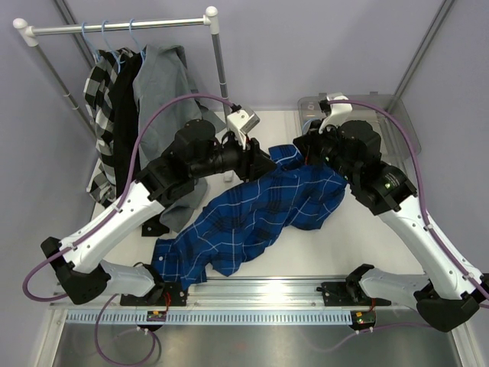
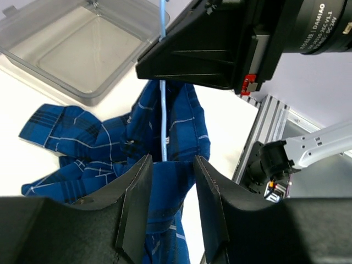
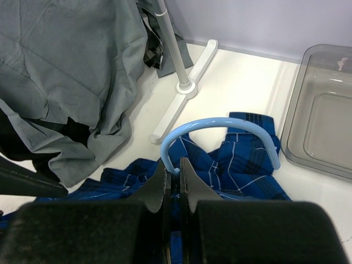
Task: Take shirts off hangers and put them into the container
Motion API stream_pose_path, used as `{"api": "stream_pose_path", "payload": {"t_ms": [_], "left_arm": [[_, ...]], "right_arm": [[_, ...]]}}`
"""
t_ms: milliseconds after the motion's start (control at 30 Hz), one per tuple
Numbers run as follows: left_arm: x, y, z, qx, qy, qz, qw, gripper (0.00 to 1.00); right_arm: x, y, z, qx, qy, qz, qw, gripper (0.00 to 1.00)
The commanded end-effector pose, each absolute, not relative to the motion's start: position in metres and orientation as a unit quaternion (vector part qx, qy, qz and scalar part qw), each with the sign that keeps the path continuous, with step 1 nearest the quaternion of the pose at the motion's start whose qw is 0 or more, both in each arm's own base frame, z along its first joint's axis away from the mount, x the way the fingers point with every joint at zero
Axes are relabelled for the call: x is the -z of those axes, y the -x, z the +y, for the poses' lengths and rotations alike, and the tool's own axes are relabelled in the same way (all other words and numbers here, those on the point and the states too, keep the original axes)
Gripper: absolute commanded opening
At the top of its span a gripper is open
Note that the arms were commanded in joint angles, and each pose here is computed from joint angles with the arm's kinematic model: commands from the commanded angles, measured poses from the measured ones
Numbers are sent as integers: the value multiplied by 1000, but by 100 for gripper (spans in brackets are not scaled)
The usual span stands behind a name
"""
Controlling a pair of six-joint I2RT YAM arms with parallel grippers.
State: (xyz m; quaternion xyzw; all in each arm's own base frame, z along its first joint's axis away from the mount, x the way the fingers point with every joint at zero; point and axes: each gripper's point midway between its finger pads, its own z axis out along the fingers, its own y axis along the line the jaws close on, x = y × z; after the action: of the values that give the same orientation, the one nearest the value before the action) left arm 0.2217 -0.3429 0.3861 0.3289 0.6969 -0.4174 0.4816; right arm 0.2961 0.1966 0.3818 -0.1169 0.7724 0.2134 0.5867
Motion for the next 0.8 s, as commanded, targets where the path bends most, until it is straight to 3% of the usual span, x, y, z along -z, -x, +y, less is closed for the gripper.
{"api": "stream_pose_path", "payload": {"t_ms": [0, 433, 700, 733, 767], "left_arm": [[-407, -213, -347, 435, -345, 670, 493, 41], [-388, -212, -349, 419, -363, 682, 477, 43], [-376, -215, -356, 406, -372, 691, 468, 38], [-375, -216, -355, 403, -370, 693, 468, 35], [-375, -217, -355, 402, -369, 693, 470, 25]], "right_arm": [[-398, -298, 195, -207, 116, 758, 607, 0], [-395, -300, 195, -201, 118, 763, 603, 0], [-396, -299, 196, -204, 116, 763, 602, 0], [-396, -299, 195, -203, 114, 763, 602, 0], [-398, -299, 194, -204, 114, 761, 605, 0]]}}
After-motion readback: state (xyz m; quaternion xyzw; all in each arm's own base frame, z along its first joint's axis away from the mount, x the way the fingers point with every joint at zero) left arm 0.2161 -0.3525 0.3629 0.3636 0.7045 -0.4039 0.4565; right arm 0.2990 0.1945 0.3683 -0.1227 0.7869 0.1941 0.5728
